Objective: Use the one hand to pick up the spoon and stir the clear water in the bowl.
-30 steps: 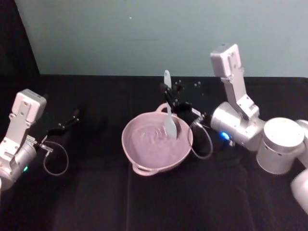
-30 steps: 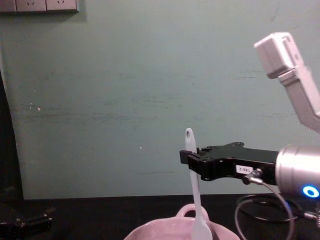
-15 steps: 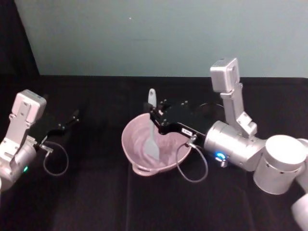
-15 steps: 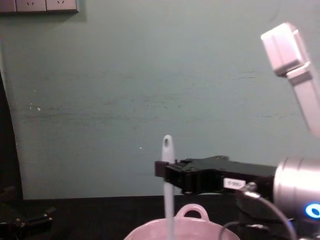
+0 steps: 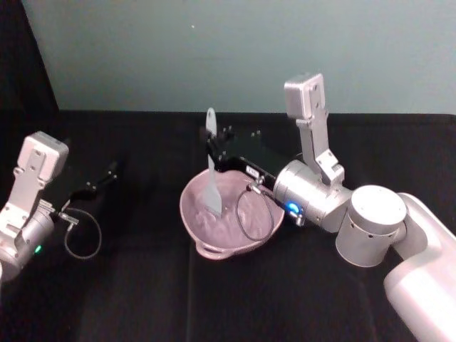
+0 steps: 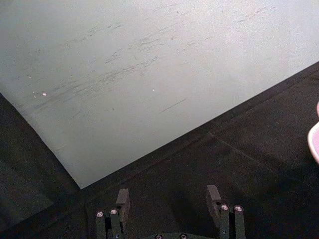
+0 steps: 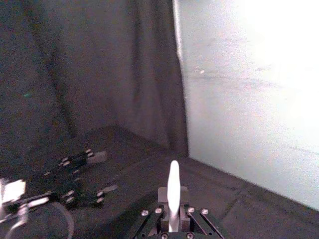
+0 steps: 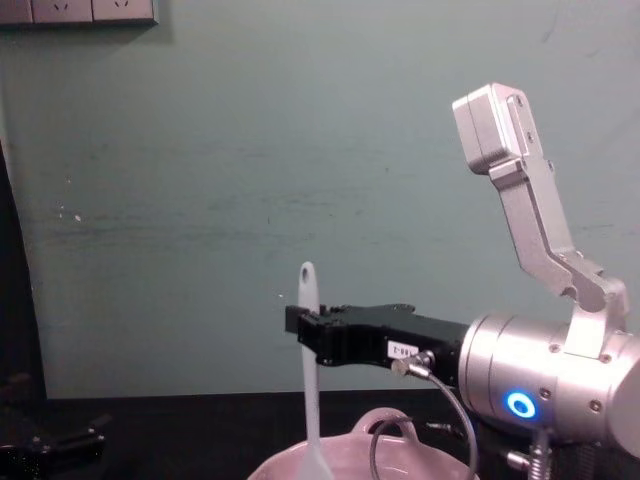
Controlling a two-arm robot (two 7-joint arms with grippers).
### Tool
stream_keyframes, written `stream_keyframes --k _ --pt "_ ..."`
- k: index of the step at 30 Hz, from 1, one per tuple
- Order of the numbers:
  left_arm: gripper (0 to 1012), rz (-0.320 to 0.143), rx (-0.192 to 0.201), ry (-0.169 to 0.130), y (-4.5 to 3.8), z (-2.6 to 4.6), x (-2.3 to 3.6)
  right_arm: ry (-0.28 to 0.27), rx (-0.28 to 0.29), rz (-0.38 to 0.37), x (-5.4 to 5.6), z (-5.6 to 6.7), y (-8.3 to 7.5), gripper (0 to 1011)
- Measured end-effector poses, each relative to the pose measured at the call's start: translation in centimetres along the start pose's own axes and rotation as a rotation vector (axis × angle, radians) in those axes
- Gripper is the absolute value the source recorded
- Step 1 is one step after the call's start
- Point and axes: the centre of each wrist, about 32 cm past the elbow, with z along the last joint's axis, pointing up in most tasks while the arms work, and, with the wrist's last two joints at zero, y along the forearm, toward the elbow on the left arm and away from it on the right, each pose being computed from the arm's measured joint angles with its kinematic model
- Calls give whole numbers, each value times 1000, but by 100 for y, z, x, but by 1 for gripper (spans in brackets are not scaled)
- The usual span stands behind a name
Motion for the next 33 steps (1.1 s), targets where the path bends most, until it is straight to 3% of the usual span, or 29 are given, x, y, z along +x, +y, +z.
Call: stream_keyframes --k 7,16,25,33 --pt "1011 0 0 0 0 0 0 -38 29 -85 88 13 54 119" --pt "1011 0 0 0 0 0 0 -82 31 -139 194 43 -101 119" --pt "1011 0 0 0 0 0 0 -84 -6 -135 200 120 -370 119" --pt "1011 0 0 0 0 0 0 -49 -46 -70 96 184 -543 119"
